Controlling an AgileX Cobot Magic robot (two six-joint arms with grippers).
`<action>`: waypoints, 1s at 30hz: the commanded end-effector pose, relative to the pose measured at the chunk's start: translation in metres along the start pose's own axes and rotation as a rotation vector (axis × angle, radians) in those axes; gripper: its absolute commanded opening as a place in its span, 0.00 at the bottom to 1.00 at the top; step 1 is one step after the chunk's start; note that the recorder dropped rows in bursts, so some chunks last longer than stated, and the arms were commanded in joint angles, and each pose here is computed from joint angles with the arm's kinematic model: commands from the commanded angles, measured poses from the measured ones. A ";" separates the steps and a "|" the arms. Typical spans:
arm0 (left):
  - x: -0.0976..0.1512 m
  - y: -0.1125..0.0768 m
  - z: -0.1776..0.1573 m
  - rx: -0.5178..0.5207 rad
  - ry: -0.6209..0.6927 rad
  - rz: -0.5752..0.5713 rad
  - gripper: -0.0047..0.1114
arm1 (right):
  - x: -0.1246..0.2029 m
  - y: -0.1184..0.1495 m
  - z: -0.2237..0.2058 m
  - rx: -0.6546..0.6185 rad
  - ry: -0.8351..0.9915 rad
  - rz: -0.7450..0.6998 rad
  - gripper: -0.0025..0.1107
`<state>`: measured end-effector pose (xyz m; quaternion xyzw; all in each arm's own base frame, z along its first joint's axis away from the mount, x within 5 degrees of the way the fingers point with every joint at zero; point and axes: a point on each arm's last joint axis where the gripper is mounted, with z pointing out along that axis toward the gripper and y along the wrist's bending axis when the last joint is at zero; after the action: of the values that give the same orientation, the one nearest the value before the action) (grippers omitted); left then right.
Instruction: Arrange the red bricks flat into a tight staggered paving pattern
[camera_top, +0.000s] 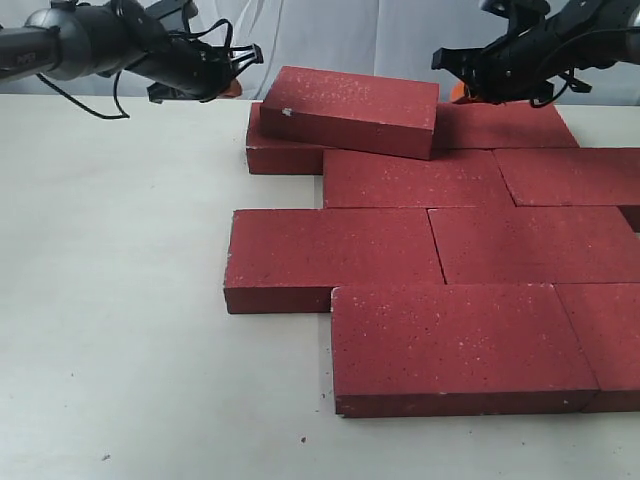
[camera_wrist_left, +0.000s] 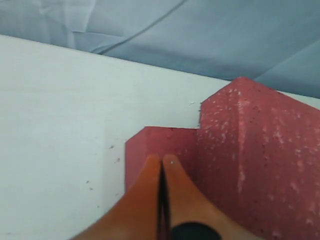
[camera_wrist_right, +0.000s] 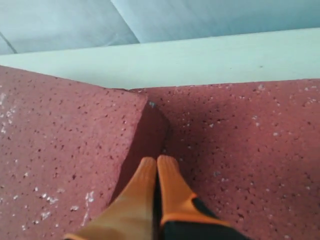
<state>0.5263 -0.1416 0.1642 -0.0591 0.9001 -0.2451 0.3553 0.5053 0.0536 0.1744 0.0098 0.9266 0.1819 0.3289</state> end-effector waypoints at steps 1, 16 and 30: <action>0.001 -0.004 0.009 0.084 -0.004 -0.039 0.04 | 0.001 -0.007 0.004 0.018 0.002 0.013 0.02; 0.009 -0.008 0.008 0.133 0.100 0.020 0.04 | 0.022 0.033 0.025 -0.114 0.093 0.031 0.02; -0.037 -0.004 -0.068 0.112 0.167 0.136 0.04 | 0.013 0.086 -0.016 -0.241 0.127 -0.028 0.02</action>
<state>0.5184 -0.1072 0.2139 0.0167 0.9047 -0.2813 0.3196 0.4854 0.1133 0.1894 -0.0356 0.9246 0.2645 0.2717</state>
